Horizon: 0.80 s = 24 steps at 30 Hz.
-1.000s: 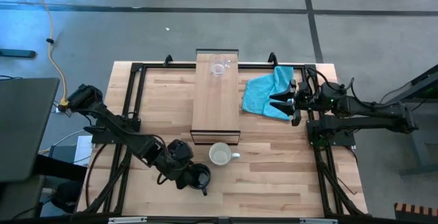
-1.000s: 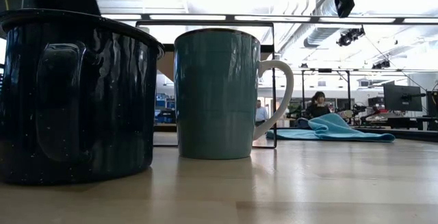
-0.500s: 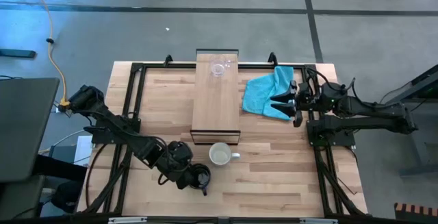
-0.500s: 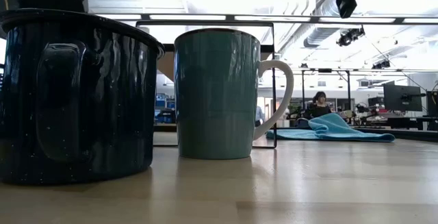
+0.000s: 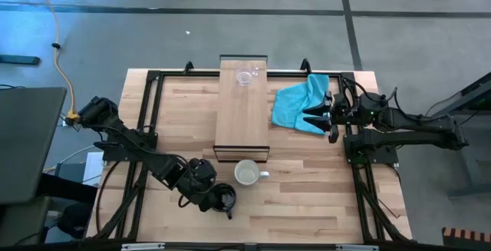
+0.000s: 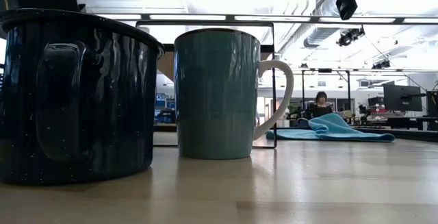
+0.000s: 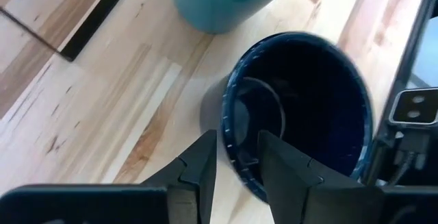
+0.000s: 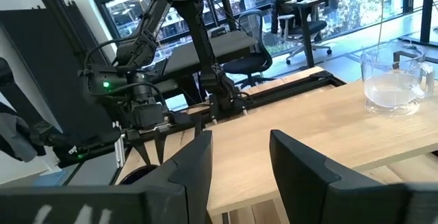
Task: Stack small to large cups/mugs on shelf
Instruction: Put the dark blue mug on the shelf
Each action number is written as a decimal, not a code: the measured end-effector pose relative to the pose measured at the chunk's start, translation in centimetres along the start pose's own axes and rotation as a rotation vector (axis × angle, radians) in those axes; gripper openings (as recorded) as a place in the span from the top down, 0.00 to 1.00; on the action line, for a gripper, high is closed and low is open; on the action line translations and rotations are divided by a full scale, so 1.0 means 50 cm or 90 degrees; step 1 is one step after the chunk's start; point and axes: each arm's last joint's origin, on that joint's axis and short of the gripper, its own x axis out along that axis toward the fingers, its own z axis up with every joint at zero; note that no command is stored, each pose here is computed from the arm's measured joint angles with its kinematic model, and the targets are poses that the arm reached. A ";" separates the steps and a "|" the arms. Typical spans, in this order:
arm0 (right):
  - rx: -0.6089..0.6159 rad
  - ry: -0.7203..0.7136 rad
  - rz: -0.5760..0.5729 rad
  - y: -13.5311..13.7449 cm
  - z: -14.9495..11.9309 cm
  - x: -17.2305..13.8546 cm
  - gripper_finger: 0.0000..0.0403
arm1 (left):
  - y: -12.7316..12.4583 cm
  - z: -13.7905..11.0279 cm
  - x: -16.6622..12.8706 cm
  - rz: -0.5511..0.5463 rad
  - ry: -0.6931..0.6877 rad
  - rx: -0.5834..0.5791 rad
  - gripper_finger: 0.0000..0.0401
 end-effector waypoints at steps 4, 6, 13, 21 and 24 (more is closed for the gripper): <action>-0.002 0.000 0.000 0.000 0.000 0.000 0.66 | 0.003 0.001 0.006 0.010 0.006 -0.004 0.76; -0.005 0.000 0.000 0.000 0.000 0.000 0.66 | 0.003 0.004 0.009 0.006 0.007 -0.009 0.76; -0.005 0.002 0.000 0.000 0.000 0.000 0.66 | 0.004 0.004 0.019 0.010 0.018 -0.011 0.76; -0.011 0.003 -0.001 0.000 -0.001 0.000 0.66 | 0.004 0.002 0.024 0.012 0.023 -0.016 0.76; -0.011 0.003 -0.001 0.000 -0.001 0.000 0.66 | 0.004 0.002 0.023 0.012 0.023 -0.016 0.76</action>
